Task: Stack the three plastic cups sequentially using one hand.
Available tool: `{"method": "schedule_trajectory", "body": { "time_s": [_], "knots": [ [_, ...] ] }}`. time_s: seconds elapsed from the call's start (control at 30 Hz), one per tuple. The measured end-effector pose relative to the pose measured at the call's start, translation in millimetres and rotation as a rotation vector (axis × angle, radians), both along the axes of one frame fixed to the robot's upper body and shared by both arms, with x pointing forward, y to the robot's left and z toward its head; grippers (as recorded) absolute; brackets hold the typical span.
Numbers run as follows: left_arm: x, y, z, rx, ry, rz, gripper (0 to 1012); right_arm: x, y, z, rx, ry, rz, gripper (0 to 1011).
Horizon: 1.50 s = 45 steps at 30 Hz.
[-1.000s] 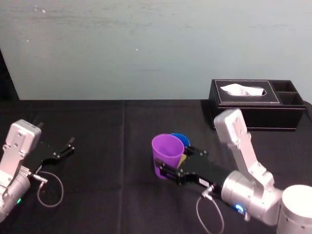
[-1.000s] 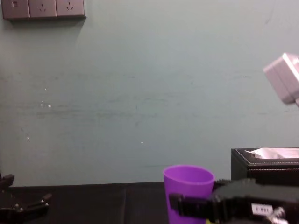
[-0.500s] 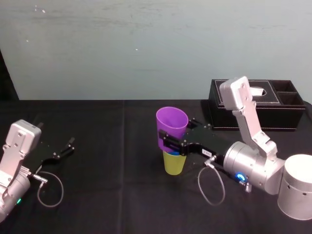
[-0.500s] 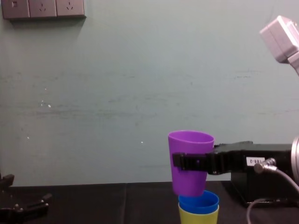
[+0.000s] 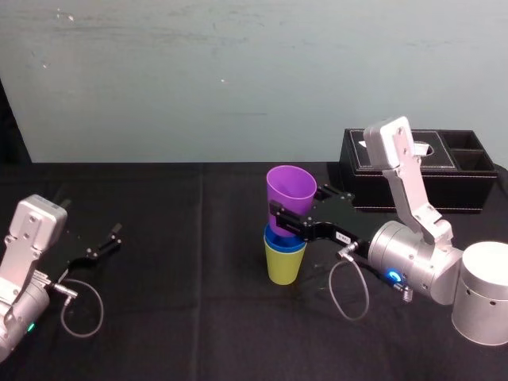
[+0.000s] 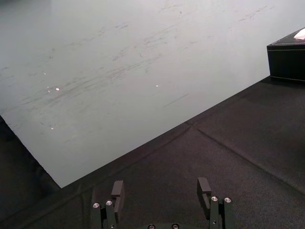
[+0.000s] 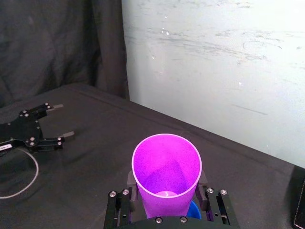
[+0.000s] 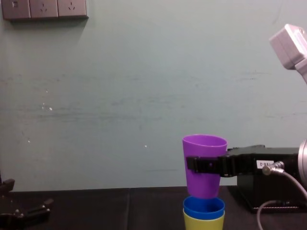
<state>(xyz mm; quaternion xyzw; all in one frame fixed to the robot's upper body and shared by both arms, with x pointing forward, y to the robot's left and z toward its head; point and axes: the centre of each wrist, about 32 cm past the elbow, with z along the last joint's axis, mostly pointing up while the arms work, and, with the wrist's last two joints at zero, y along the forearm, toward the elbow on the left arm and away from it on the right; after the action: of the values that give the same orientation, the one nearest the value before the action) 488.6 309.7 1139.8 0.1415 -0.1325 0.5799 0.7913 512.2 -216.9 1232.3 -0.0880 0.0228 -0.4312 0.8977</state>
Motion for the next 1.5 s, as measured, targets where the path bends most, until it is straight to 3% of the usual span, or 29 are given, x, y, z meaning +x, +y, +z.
{"method": "schedule_trajectory", "body": {
  "time_s": [1.5],
  "knots": [
    [0.0,0.0,0.0,0.000,0.000,0.000,1000,10.2,5.3,-33.2,-0.038,0.048,-0.030,718]
  ]
}}
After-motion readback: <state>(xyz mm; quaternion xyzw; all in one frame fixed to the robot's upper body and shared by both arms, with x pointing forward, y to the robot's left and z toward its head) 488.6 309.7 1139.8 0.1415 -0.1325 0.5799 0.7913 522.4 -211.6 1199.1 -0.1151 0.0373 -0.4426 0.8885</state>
